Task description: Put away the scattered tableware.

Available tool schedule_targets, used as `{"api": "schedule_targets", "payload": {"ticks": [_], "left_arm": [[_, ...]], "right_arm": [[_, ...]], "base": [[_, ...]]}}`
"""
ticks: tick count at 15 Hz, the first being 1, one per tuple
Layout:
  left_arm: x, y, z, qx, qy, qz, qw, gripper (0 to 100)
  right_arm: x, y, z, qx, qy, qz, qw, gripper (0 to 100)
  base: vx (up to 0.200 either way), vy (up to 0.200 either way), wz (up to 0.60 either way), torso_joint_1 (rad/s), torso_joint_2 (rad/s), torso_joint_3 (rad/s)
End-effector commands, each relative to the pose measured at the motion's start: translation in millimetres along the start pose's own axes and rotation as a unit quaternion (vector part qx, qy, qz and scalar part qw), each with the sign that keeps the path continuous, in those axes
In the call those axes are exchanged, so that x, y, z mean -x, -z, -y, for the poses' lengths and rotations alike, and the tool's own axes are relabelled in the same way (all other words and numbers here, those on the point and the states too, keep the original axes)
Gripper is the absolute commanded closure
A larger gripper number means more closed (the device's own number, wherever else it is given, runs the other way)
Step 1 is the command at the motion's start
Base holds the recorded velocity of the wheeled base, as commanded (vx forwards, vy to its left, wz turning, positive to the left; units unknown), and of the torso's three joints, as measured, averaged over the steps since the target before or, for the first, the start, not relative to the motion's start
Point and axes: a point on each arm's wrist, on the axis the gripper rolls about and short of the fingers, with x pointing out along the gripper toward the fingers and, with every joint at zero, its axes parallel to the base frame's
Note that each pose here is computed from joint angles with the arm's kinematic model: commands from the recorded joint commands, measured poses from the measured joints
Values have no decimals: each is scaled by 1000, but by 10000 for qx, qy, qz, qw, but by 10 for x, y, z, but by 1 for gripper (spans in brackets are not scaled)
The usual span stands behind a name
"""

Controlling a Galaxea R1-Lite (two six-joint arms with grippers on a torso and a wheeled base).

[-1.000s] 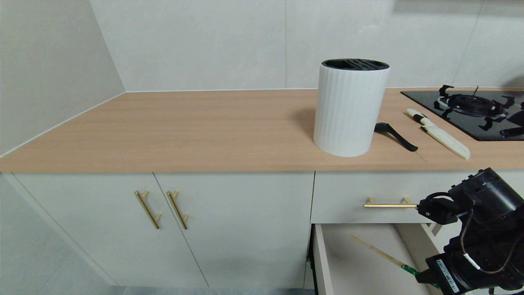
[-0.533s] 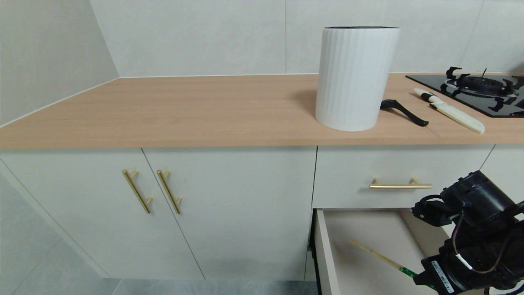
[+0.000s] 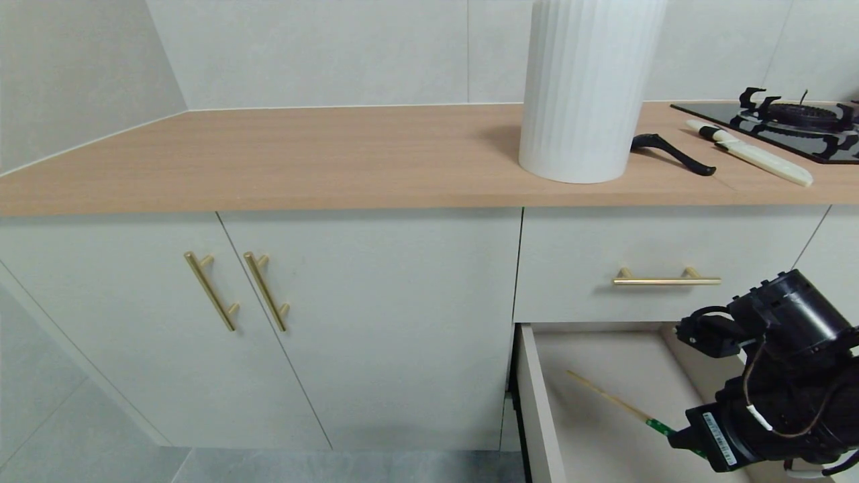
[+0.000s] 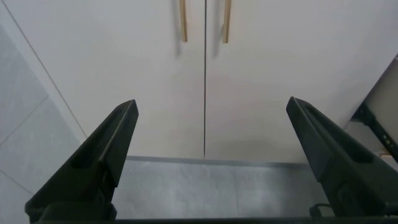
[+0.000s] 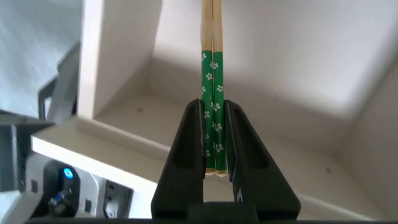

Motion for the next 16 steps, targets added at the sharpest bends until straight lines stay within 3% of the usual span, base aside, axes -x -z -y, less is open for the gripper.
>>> {"api": "schedule_targets", "payload": {"ticks": [1,3,6,8,16], "left_arm": [[-1,1,0,1,-4,-13,10000,0],[-1,-1,0,1,-4,-5,10000,0],[-1,-1,0,1,-4,-5,10000,0],[-1,-1,0,1,-4,-5,10000,0],[-1,-1,0,1,-4,-5,10000,0]], "right_arm": [[40,-3,-4,7,-31,129,9999,100],[-66,-34,-3,-55,-15,124,9999,100],[-542,-157,-35,-719,355,40,9968,100],[-831,-179,-18,-784,650,61,9948,100],[-1606,-45,2,-951,886,316,9910,100]], "base": [[0,0,0,0,0,0],[0,0,0,0,0,0],[0,0,0,0,0,0],[0,0,0,0,0,0],[0,0,0,0,0,0]]}}
